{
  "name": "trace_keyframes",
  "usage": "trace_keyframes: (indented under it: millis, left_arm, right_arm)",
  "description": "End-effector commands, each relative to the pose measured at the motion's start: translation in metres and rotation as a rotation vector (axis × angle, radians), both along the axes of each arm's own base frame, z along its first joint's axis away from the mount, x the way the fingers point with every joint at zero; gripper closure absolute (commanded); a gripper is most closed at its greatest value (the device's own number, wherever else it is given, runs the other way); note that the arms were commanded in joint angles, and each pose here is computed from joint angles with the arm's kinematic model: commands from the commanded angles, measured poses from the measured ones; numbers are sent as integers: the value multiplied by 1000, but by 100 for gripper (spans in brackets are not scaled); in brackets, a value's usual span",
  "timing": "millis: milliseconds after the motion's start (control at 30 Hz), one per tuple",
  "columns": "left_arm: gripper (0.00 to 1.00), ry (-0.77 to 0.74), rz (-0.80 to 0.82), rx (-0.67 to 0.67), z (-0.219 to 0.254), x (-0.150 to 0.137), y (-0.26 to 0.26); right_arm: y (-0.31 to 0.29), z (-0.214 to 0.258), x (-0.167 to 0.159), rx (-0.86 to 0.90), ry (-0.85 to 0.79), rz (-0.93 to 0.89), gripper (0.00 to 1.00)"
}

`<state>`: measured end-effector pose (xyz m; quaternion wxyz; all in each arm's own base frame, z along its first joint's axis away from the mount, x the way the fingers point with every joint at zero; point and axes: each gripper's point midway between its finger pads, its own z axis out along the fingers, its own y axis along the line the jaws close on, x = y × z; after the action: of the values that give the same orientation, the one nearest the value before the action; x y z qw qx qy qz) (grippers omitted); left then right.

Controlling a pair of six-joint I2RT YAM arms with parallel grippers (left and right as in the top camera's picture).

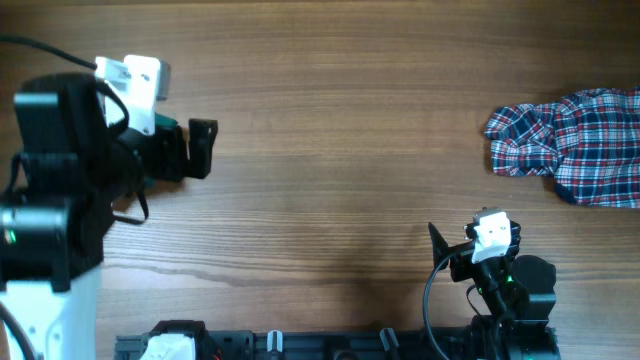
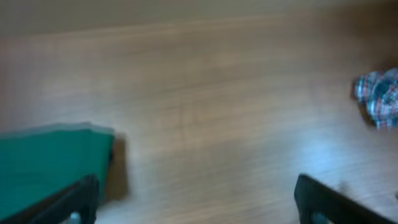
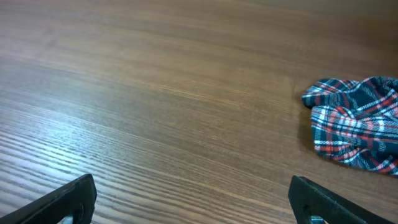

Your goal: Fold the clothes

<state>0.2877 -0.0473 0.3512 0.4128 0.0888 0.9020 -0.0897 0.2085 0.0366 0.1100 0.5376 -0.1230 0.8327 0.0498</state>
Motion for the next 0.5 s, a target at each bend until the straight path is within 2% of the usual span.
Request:
trace_keyframes:
  millis: [0,267,467]
  left_arm:
    - [0,-88,-29,17,-22,-9,-4]
    - [0,-213,-88,-37,-120,-32,-15]
    - [0,-292,-87,-44,-156,-63,-14]
  right_arm:
    - [-2,0,1,-1,-8,-14,1]
    - [-2,0,1,-1,-8,-14,1]
    - [-2,0,1,-1,-8,-14,1]
